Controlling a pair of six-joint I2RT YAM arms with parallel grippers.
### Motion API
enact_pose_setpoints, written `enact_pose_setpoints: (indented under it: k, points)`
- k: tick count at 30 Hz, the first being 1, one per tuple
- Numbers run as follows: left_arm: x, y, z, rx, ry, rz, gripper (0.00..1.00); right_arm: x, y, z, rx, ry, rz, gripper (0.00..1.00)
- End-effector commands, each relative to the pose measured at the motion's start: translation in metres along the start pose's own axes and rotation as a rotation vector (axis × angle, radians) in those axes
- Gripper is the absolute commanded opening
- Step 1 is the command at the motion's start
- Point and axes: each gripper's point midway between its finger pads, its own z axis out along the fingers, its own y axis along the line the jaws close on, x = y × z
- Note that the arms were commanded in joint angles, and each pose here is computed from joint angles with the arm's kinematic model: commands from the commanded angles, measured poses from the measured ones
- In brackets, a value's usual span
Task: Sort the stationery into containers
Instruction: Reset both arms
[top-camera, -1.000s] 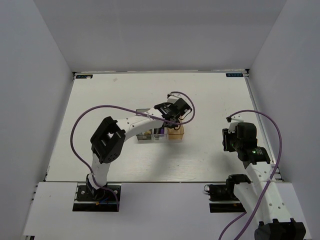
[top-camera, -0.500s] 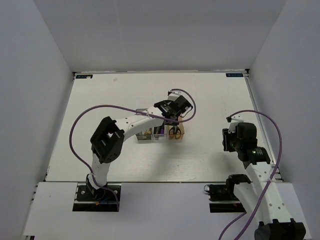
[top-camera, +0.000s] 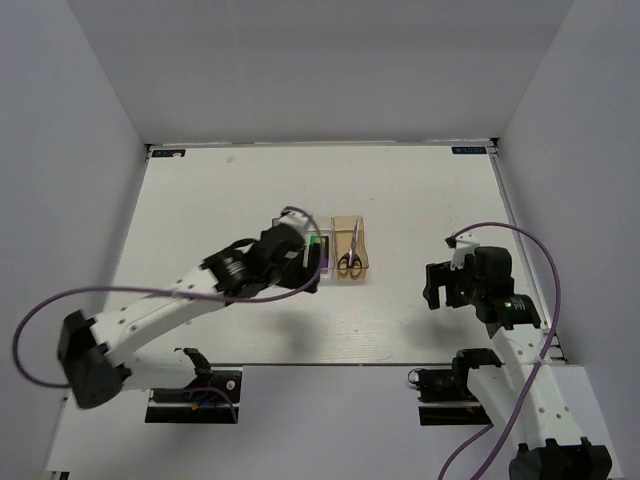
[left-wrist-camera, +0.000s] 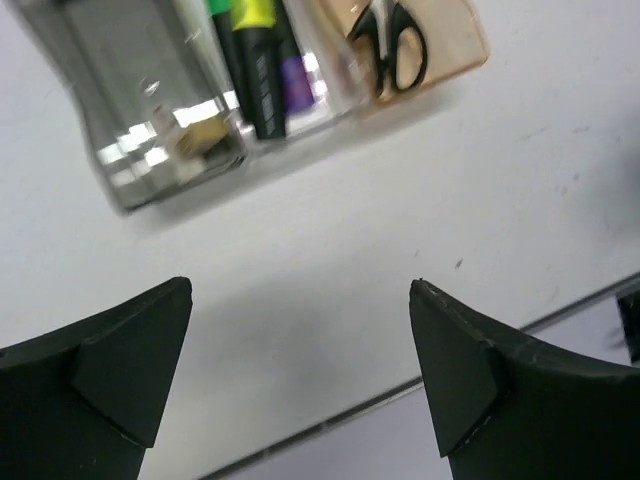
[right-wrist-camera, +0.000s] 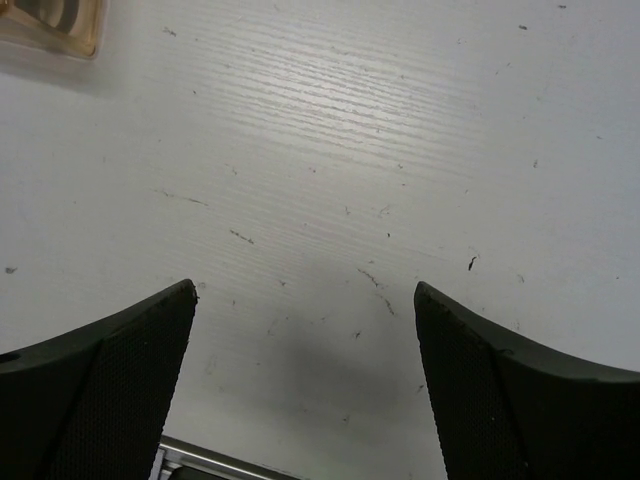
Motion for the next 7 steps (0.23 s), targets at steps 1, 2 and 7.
enact_pose_setpoints:
  k: [1, 2, 7]
  points:
    - [0.028, 0.023, -0.024, 0.072, -0.006, 0.006, 1.0, -0.025, 0.004, -0.01, 0.002, -0.109, 0.041, 0.91]
    - [0.025, 0.028, -0.037, 0.099, -0.048, -0.013, 1.0, -0.021, 0.004, -0.007, -0.004, -0.107, 0.035, 0.91]
    - [0.057, 0.065, -0.05, 0.062, -0.081, -0.029, 1.0, -0.031, 0.009, -0.012, -0.021, -0.147, 0.045, 0.91]
